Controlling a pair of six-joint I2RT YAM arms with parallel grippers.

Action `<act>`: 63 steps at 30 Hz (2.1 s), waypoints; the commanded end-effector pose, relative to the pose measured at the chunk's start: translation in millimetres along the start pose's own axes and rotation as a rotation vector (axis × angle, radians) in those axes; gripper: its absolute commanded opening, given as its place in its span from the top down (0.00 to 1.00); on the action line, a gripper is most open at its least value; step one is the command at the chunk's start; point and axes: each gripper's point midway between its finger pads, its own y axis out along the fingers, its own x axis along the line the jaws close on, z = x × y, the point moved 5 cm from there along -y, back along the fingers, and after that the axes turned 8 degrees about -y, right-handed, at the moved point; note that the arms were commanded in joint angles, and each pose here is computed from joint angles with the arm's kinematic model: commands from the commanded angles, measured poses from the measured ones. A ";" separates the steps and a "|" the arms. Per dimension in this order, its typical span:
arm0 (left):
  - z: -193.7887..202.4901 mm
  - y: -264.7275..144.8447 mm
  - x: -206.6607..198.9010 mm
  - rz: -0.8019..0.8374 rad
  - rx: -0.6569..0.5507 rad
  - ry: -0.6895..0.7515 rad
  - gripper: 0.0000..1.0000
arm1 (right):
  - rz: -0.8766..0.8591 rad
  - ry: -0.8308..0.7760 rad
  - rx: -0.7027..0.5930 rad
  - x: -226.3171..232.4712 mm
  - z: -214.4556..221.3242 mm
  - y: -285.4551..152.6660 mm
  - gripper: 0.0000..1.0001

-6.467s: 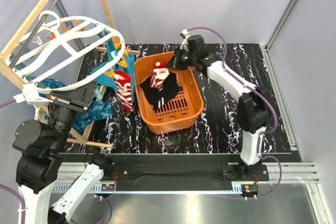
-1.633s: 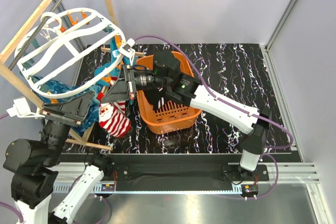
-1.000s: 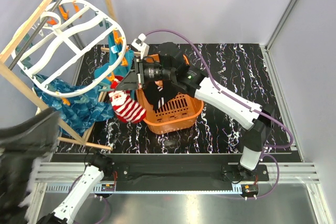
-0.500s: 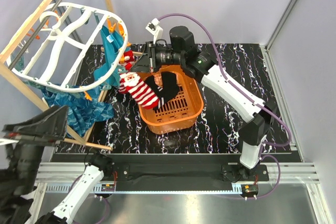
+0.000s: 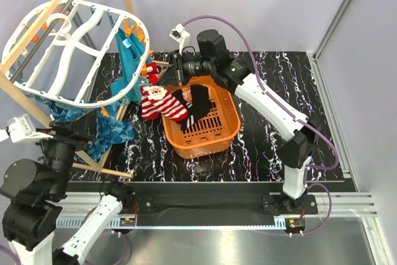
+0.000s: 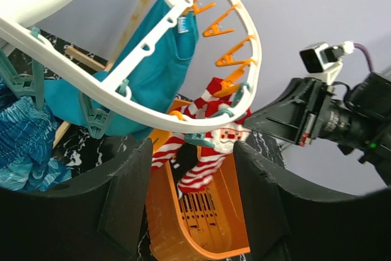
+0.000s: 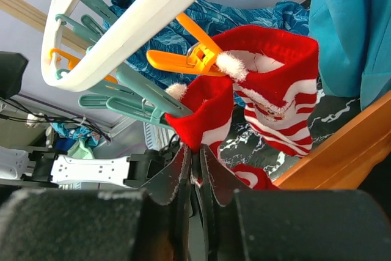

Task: Clip the socks to the hanger
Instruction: Clamp the sock onto the hanger, then open the clamp at the hanger.

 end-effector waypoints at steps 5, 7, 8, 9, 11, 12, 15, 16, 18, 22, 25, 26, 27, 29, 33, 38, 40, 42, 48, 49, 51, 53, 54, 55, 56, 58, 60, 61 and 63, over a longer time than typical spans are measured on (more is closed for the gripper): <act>-3.0 27.0 -0.2 -0.054 -0.063 0.018 0.38 | -0.048 -0.073 -0.043 17.4 -19.1 -12.1 0.76; -1.4 29.2 0.5 -0.057 -0.058 0.026 0.38 | -0.046 -0.068 -0.043 18.3 -18.2 -14.6 0.71; -1.2 29.5 1.2 -0.061 -0.059 0.030 0.37 | -0.046 -0.068 -0.041 18.7 -17.2 -14.5 0.68; -0.4 30.0 2.3 -0.066 -0.058 0.031 0.37 | -0.044 -0.064 -0.041 20.7 -16.8 -17.3 0.61; -0.1 29.5 5.1 -0.076 -0.064 0.038 0.37 | -0.041 -0.060 -0.036 23.5 -16.1 -21.5 0.56; 0.2 29.1 5.8 -0.078 -0.065 0.040 0.37 | -0.042 -0.065 -0.039 27.4 -16.8 -26.3 0.51; 1.2 27.9 8.3 -0.083 -0.068 0.040 0.36 | -0.025 -0.086 -0.022 34.1 -14.7 -38.2 0.46; 0.8 26.8 7.8 -0.079 -0.068 0.035 0.37 | -0.008 -0.083 -0.006 35.2 -11.2 -41.7 0.45; -1.7 24.3 5.8 -0.068 -0.072 0.030 0.36 | 0.004 -0.114 0.002 43.4 -9.3 -50.2 0.42; -8.6 17.3 1.0 -0.042 -0.084 0.020 0.36 | 0.017 -0.181 0.039 70.1 6.0 -52.2 0.37; -11.8 13.4 -0.9 -0.033 -0.088 0.014 0.36 | 0.012 -0.279 0.076 105.3 25.7 -41.2 0.34; -14.3 11.5 -3.0 -0.025 -0.090 0.011 0.36 | 0.005 -0.318 0.056 112.4 26.4 -35.7 0.30; -16.1 9.0 -4.5 -0.015 -0.092 0.007 0.36 | -0.039 -0.361 0.069 125.0 40.6 -29.7 0.29; -20.3 3.9 -8.6 0.006 -0.093 -0.005 0.36 | -0.059 -0.419 0.006 129.7 47.2 -20.0 0.23; -27.6 -8.7 -12.0 0.028 -0.097 -0.021 0.36 | -0.117 -0.614 -0.103 136.6 55.3 -2.3 0.18; -34.4 -26.6 -12.3 0.057 -0.111 -0.048 0.36 | -0.106 -0.811 -0.272 136.3 46.9 24.9 0.16; -34.9 -31.7 -11.3 0.061 -0.107 -0.056 0.36 | -0.076 -0.883 -0.313 127.1 52.6 35.1 0.15; -34.7 -38.1 -8.8 0.067 -0.111 -0.062 0.36 | -0.041 -0.946 -0.391 122.1 47.7 45.7 0.15; -32.1 -49.1 -3.1 0.071 -0.105 -0.078 0.36 | 0.013 -1.011 -0.473 120.2 32.1 75.6 0.16; -31.2 -49.9 -3.4 0.077 -0.100 -0.084 0.36 | 0.049 -1.009 -0.481 117.2 29.2 78.5 0.17; -30.2 -51.5 -3.6 0.083 -0.093 -0.083 0.36 | 0.073 -1.011 -0.510 115.7 24.8 85.8 0.17; -30.5 -53.7 -2.7 0.084 -0.094 -0.080 0.35 | 0.095 -1.000 -0.536 114.3 20.4 90.8 0.18; -30.2 -54.2 -2.2 0.084 -0.092 -0.079 0.35 | 0.099 -0.993 -0.544 114.2 19.0 92.3 0.19; -30.3 -55.2 -1.6 0.084 -0.094 -0.076 0.35 | 0.107 -0.986 -0.547 113.0 18.1 94.3 0.20; -29.7 -55.2 -1.4 0.084 -0.090 -0.075 0.35 | 0.111 -0.970 -0.552 113.9 18.1 97.5 0.22; -29.9 -57.4 -0.5 0.085 -0.091 -0.070 0.35 | 0.126 -0.953 -0.568 113.1 16.8 97.8 0.28; -29.3 -58.3 0.5 0.083 -0.087 -0.066 0.34 | 0.126 -0.929 -0.583 113.2 17.8 99.3 0.34; -29.9 -59.4 0.9 0.083 -0.089 -0.064 0.34 | 0.130 -0.921 -0.591 112.8 16.2 98.5 0.38; -29.3 -60.5 1.1 0.086 -0.086 -0.065 0.34 | 0.121 -0.903 -0.587 113.1 18.6 101.4 0.45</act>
